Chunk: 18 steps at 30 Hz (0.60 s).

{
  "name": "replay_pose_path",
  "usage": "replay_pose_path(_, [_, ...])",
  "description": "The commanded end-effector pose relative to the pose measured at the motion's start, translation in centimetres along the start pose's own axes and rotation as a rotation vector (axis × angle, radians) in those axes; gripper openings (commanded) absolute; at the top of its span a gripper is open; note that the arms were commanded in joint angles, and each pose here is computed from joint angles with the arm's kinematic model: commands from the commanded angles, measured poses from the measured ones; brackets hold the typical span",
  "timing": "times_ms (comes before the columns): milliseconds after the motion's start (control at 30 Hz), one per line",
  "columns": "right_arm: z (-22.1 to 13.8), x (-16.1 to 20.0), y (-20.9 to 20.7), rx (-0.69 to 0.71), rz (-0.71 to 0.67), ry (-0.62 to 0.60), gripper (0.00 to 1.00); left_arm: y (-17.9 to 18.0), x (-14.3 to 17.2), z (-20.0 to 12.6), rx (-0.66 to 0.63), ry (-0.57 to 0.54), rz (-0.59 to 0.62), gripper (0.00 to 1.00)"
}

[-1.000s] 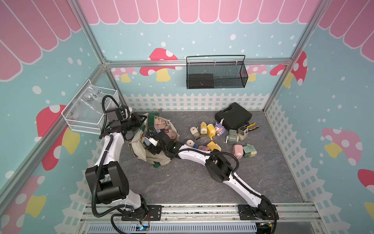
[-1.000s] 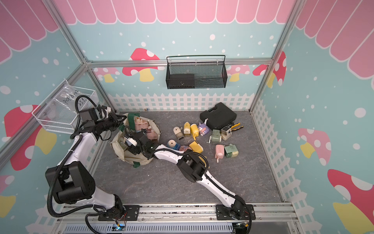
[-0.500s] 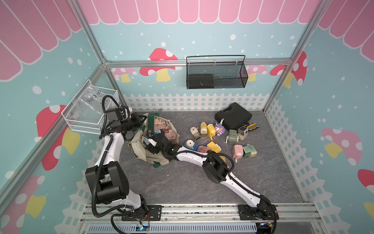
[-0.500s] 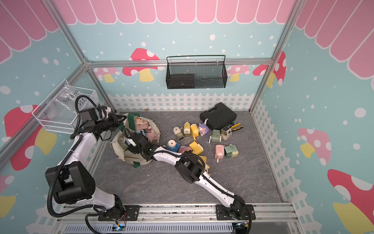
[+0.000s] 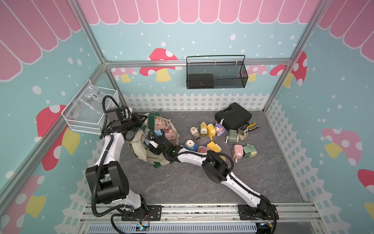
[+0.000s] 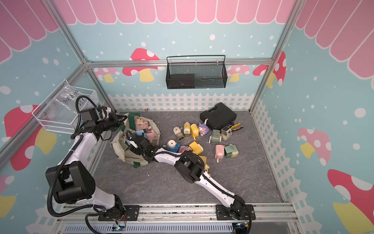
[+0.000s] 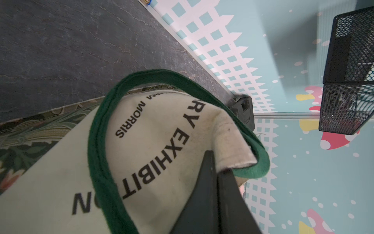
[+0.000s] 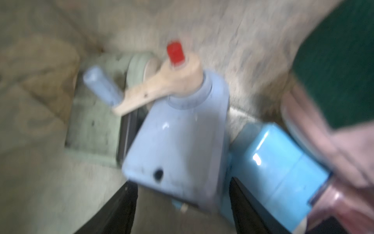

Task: Take out the pencil sharpeners from the tote bags
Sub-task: Adjust the canvas bag at the center of the board.

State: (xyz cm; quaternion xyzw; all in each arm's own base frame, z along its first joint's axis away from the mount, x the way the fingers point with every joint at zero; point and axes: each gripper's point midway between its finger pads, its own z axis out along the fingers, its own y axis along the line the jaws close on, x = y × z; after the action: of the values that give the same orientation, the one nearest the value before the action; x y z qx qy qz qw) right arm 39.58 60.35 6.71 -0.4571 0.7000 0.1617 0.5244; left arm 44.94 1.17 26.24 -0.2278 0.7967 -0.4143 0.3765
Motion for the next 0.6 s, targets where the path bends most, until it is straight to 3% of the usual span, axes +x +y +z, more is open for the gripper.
replay_pose_path(0, [-2.9,-3.6,-0.4,-0.026,-0.033,-0.096,0.74,-2.2,1.7,0.9,0.064,0.045,0.003,0.0])
replay_pose_path(167, [-6.8,-4.1,-0.2,-0.057,-0.046,-0.16,0.75,-4.1,2.5,1.0,0.084,0.059,-0.055,0.0])
replay_pose_path(433, [-10.7,-3.4,-0.6,-0.054,-0.042,-0.177,0.78,-6.5,4.2,-3.2,0.059,0.026,-0.115,0.0])
replay_pose_path(567, [-12.5,-2.9,0.2,-0.096,-0.05,-0.185,0.86,-6.3,5.7,-4.7,0.042,0.015,-0.156,0.0])
